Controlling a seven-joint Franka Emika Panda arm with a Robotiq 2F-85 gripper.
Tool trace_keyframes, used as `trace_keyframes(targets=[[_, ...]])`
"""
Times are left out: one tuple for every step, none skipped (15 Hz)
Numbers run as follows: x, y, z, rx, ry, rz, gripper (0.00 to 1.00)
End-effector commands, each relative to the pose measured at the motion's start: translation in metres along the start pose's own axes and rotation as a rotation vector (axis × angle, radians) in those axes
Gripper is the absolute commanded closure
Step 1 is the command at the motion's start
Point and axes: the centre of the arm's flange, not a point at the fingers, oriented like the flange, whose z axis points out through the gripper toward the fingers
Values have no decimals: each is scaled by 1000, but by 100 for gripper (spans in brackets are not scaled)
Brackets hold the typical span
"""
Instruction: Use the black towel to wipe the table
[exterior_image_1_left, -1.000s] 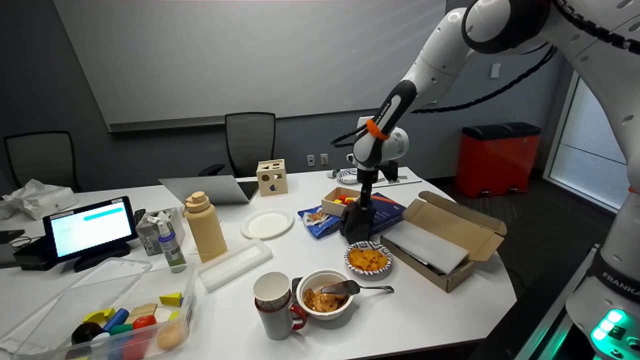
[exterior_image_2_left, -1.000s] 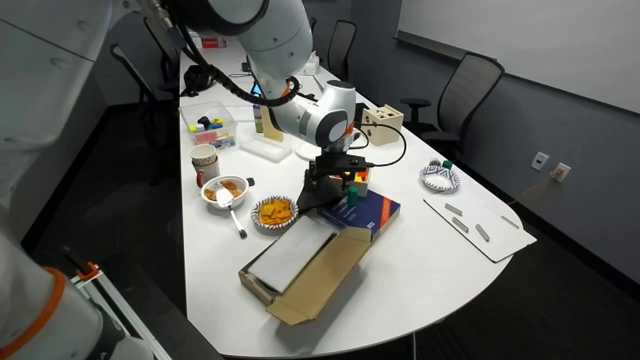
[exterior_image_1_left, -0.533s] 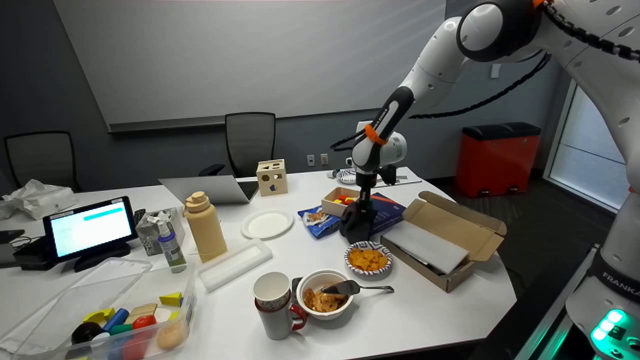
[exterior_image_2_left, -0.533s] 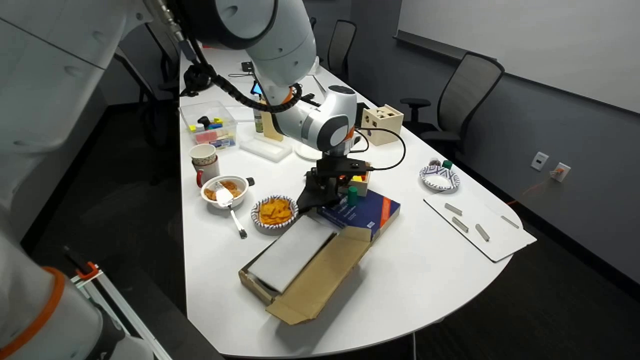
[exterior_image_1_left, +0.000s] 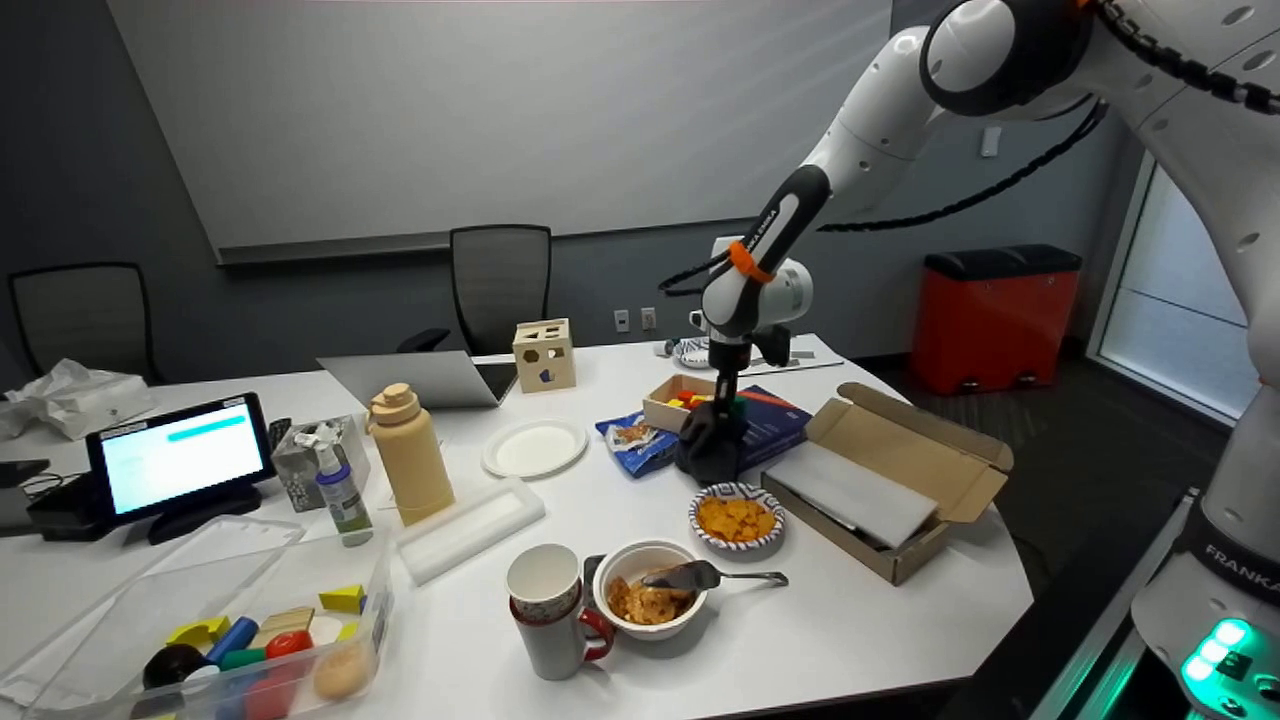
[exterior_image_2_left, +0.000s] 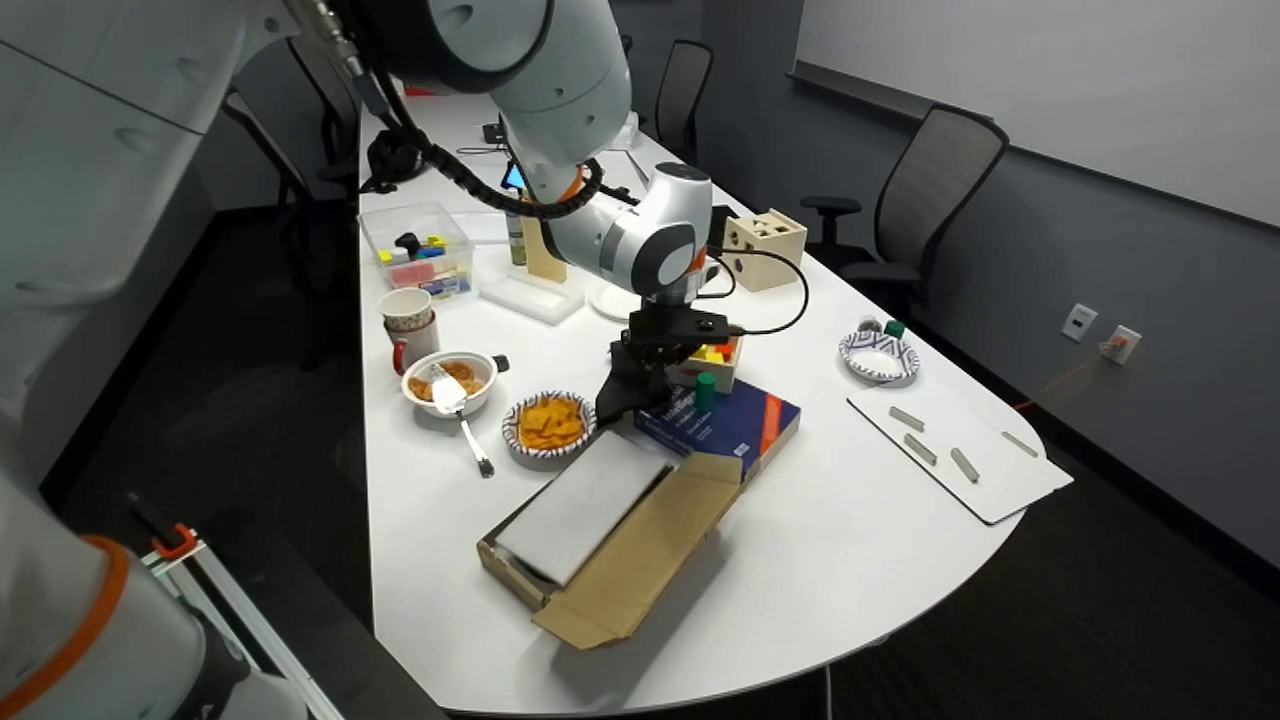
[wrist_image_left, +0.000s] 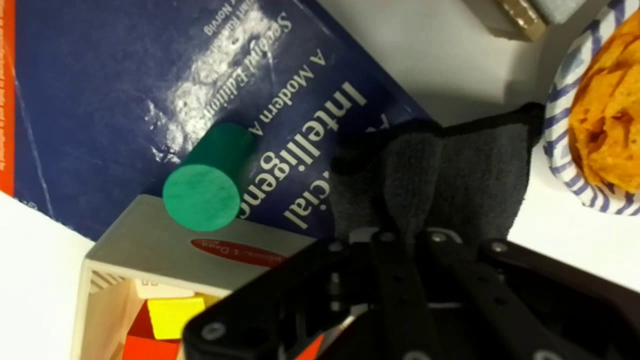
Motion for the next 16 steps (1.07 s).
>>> trace_keyframes(targets=[[-9, -30, -37, 11, 3, 51, 99], [-9, -40, -43, 7, 1, 84, 99], [-8, -52, -49, 12, 20, 111, 99], [-5, -63, -51, 33, 33, 125, 99], [0, -76, -53, 46, 52, 138, 99], [5, -92, -55, 64, 70, 152, 99], [12, -106, -58, 81, 97, 161, 99], [22, -120, -57, 87, 144, 174, 99], [30, -132, -59, 93, 163, 183, 99], [40, -143, -57, 89, 190, 193, 99], [49, -151, -52, 80, 219, 203, 99], [56, -157, -48, 73, 232, 211, 99], [60, -162, -41, 62, 238, 220, 99], [62, -164, -32, 53, 237, 231, 99], [62, -163, -22, 42, 235, 246, 99], [61, -162, -12, 34, 225, 260, 99]])
